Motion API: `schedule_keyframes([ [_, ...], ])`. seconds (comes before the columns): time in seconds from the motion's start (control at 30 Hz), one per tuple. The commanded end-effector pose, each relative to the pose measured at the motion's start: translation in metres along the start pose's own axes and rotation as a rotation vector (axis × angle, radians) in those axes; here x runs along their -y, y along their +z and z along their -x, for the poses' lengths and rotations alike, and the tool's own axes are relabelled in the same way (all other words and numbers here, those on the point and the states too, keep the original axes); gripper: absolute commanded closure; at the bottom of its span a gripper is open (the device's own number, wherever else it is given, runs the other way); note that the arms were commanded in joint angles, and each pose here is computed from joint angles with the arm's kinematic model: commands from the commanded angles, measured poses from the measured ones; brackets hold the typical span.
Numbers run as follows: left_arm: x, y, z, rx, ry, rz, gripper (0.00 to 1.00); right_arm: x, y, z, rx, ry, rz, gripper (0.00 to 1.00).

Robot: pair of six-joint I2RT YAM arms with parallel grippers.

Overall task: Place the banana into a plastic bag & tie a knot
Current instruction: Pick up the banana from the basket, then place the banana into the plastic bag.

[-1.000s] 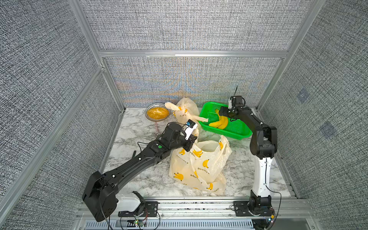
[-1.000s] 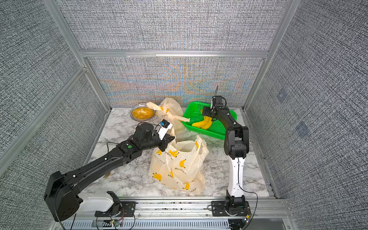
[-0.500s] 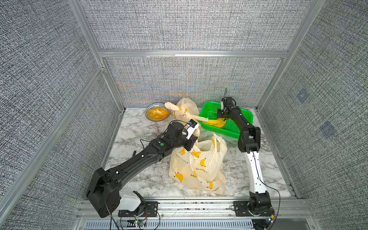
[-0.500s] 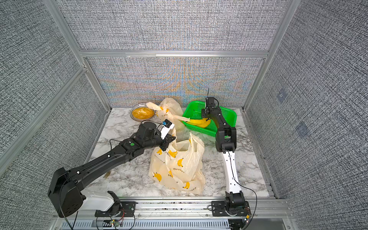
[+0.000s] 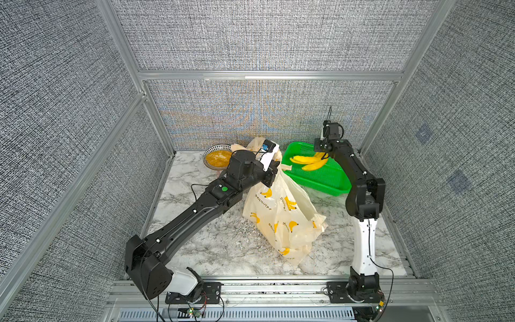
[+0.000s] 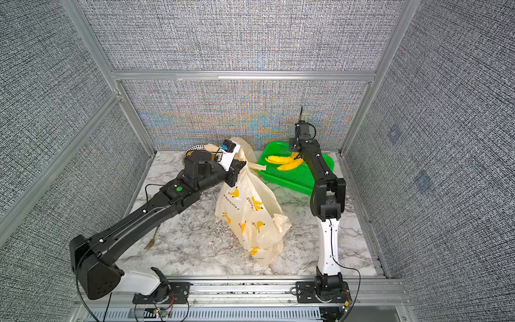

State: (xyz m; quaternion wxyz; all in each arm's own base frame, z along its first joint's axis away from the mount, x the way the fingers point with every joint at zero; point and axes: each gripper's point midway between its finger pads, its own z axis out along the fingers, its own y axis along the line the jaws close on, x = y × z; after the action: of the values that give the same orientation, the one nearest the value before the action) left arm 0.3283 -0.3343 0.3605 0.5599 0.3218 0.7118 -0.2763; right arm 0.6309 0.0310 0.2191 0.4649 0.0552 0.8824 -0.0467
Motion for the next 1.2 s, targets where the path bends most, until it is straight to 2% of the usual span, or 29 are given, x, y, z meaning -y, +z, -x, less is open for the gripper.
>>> schedule_keyframes([
  [0.0,0.007,-0.002,-0.004,0.007,0.004,-0.038,1.00,0.020,-0.041,0.042,0.146,0.089,-0.064,1.00],
  [0.13,0.006,-0.001,-0.050,-0.108,-0.028,-0.032,1.00,0.024,-0.101,0.069,0.259,0.138,-0.012,1.00],
  [0.27,-0.002,-0.002,-0.091,-0.221,-0.040,0.013,0.97,0.008,-0.177,0.085,0.423,0.154,0.147,1.00],
  [0.33,-0.003,-0.003,-0.098,-0.247,-0.050,0.016,0.94,-0.004,-0.213,0.085,0.490,0.152,0.237,1.00],
  [0.37,-0.004,-0.002,-0.099,-0.255,-0.054,0.019,0.85,-0.012,-0.233,0.085,0.531,0.144,0.278,1.00],
  [0.4,-0.005,-0.003,-0.099,-0.262,-0.060,0.023,0.82,-0.019,-0.250,0.082,0.564,0.135,0.314,1.00],
  [0.5,-0.009,-0.006,-0.094,-0.272,-0.073,0.049,0.84,-0.037,-0.293,0.073,0.647,0.102,0.382,1.00],
  [0.53,-0.011,-0.008,-0.092,-0.269,-0.080,0.056,0.85,-0.040,-0.302,0.071,0.664,0.097,0.382,1.00],
  [0.6,-0.012,-0.012,-0.088,-0.262,-0.105,0.062,0.94,-0.050,-0.316,0.063,0.699,0.080,0.390,1.00],
  [0.7,-0.005,-0.022,-0.077,-0.232,-0.145,0.027,1.00,-0.061,-0.318,0.061,0.703,0.071,0.371,1.00],
  [0.83,0.003,-0.032,-0.066,-0.215,-0.187,-0.009,1.00,-0.090,-0.329,0.054,0.698,0.027,0.360,1.00],
  [1.0,0.004,-0.036,-0.066,-0.277,-0.225,-0.010,1.00,-0.110,-0.356,0.033,0.668,0.037,0.322,1.00],
  [1.17,0.002,-0.036,-0.068,-0.293,-0.235,-0.003,1.00,-0.116,-0.360,0.002,0.567,0.047,0.234,1.00],
])
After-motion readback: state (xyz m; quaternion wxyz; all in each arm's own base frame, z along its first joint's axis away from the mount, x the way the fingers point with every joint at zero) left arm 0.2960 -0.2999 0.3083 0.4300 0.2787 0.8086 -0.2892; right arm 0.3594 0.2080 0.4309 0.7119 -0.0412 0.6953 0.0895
